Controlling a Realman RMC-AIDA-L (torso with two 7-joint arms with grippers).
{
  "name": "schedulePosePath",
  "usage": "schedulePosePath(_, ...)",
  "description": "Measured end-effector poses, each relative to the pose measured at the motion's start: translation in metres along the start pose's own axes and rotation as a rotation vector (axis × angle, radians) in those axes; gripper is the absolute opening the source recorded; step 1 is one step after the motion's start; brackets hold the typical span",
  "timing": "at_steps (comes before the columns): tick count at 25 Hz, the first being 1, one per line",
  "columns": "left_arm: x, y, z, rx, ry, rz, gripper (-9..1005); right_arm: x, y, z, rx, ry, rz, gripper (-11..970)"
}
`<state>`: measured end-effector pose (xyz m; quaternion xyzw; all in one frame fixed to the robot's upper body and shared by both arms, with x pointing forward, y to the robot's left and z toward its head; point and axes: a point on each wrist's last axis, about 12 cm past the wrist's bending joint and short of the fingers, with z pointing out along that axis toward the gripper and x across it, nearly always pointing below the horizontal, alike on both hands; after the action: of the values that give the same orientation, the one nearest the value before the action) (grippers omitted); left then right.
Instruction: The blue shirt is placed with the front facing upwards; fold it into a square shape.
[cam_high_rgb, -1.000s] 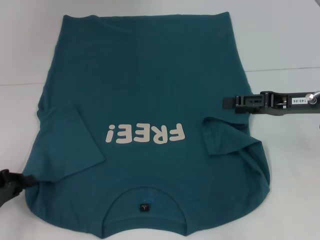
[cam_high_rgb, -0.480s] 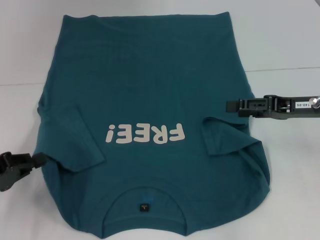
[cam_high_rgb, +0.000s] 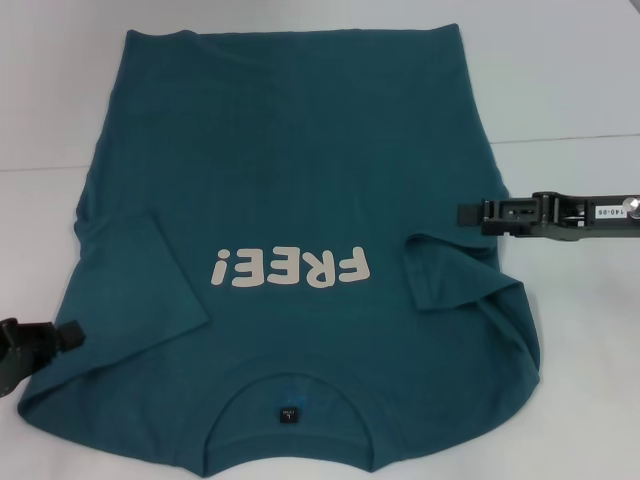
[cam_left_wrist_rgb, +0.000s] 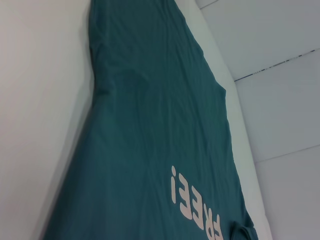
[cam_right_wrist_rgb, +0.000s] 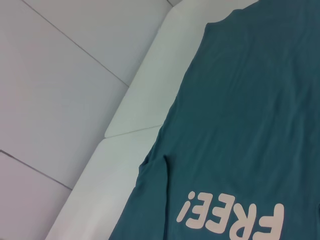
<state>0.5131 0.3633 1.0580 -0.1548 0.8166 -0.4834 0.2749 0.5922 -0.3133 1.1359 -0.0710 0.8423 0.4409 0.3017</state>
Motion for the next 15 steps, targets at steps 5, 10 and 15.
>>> schedulePosePath(5,0.000,0.000,-0.005,0.010,-0.026,0.004,50,-0.001,0.001,0.001,-0.002,0.001,-0.002,755)
schedulePosePath(10,-0.003,-0.002,-0.018,-0.026,-0.033,0.035,67,-0.002,0.002,0.001,-0.004,0.001,-0.002,755)
schedulePosePath(15,-0.005,0.004,-0.031,-0.085,-0.050,-0.042,152,-0.002,0.002,0.002,-0.005,0.002,-0.003,754)
